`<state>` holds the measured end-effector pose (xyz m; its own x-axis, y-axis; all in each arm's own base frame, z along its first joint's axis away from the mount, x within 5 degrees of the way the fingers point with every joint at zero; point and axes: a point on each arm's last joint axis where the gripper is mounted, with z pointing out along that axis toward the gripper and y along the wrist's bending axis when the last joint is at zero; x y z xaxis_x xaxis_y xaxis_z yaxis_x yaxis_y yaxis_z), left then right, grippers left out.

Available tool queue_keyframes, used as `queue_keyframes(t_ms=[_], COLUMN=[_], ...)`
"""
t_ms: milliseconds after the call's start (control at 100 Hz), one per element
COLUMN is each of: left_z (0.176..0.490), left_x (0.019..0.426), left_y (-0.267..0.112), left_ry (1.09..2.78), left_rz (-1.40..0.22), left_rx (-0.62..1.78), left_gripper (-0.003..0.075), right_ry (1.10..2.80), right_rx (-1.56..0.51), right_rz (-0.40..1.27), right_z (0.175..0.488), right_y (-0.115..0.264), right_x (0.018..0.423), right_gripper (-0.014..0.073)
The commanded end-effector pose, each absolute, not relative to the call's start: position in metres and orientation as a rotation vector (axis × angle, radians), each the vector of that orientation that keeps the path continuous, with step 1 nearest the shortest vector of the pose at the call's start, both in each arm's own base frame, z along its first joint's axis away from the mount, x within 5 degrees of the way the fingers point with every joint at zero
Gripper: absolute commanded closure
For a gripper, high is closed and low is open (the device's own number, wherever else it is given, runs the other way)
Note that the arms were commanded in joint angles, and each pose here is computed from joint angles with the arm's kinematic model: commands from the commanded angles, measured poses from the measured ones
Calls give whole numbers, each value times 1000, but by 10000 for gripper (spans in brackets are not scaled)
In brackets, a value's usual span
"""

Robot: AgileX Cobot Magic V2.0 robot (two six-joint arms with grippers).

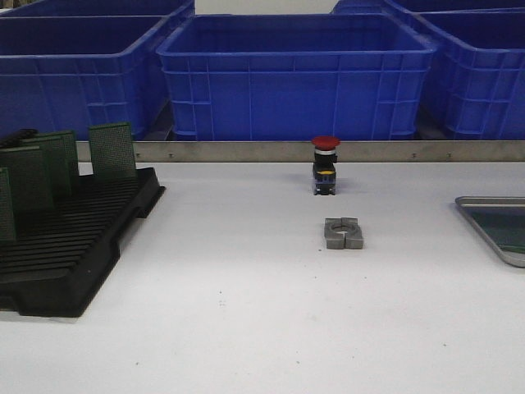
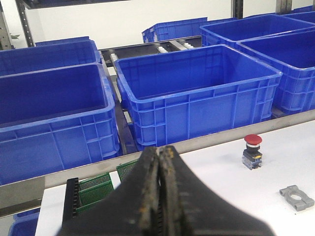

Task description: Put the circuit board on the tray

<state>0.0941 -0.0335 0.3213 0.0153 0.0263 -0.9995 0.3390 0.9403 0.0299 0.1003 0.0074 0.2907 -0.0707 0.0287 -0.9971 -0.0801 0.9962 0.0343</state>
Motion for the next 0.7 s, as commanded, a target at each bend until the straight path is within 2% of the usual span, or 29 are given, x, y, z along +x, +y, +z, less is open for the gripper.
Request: queue_keyframes(t_ms=[0, 460, 690], left_z=[336, 341, 318], left_x=[94, 87, 79], left_y=[-30, -26, -18], left_ry=[1467, 1387, 1406], left_rz=[-244, -215, -160], left_rx=[233, 226, 174], left_gripper=[738, 738, 738], right_ry=[1584, 1584, 1585], right_rx=[-1, -1, -2], right_rz=[54, 54, 54], right_z=[302, 302, 302], right_y=[3, 3, 3], right_x=[100, 100, 100], right_gripper=[664, 664, 664])
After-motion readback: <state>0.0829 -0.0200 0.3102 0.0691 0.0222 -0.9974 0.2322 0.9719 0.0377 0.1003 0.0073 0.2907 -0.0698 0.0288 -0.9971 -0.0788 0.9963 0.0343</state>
